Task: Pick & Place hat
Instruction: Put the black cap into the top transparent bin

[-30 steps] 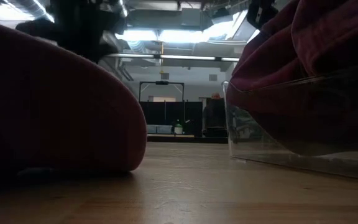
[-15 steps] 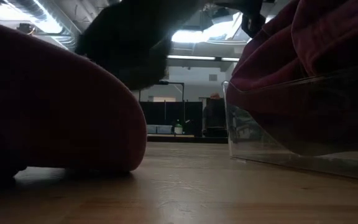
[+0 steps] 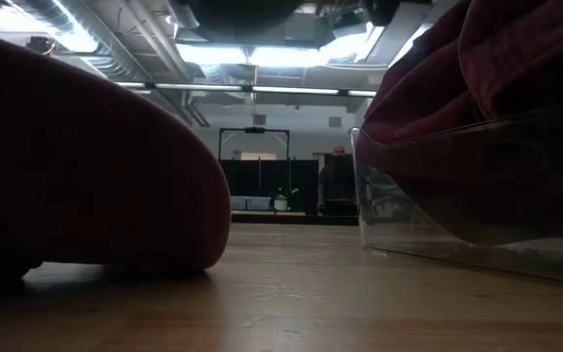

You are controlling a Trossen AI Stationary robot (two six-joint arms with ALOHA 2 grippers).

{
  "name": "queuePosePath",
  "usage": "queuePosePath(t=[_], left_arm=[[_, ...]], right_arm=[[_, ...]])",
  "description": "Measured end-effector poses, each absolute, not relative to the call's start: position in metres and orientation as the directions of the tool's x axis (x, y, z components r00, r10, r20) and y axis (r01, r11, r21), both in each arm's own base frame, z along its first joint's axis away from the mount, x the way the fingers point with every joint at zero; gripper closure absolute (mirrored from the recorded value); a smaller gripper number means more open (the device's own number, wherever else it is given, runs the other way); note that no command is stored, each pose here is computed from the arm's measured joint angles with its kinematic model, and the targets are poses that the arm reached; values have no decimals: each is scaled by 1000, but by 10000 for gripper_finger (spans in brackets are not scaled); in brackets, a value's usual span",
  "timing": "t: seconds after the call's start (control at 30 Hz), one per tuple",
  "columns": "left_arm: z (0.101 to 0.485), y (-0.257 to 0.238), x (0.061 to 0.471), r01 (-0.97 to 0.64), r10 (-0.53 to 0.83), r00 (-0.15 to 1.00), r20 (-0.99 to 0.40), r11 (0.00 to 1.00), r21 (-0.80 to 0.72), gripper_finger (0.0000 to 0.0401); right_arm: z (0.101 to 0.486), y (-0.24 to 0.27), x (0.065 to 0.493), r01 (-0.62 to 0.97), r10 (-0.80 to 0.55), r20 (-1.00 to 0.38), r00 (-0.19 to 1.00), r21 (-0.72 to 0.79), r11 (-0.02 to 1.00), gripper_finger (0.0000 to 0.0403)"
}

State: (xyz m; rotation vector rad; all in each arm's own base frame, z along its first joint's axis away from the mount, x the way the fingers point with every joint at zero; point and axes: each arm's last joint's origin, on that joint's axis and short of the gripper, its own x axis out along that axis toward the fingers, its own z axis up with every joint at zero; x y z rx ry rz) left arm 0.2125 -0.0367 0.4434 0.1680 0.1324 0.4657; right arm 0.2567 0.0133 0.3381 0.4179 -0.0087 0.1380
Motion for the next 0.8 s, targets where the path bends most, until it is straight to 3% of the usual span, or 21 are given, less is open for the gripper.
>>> queuePosePath(t=[0.23, 0.5, 0.8], left_arm=[[462, -36, 204, -389, 391, 919, 47, 920, -41, 389], [470, -26, 204, -379, 458, 882, 107, 827, -416, 391], [473, -27, 219, -291, 458, 871, 177, 771, -566, 390]], right_arm=[[342, 13, 257, -141, 130, 74, 989, 170, 975, 144], [347, 10, 256, -17, 33, 136, 990, -115, 993, 143], [361, 0, 257, 140, -119, 176, 977, -114, 984, 143]])
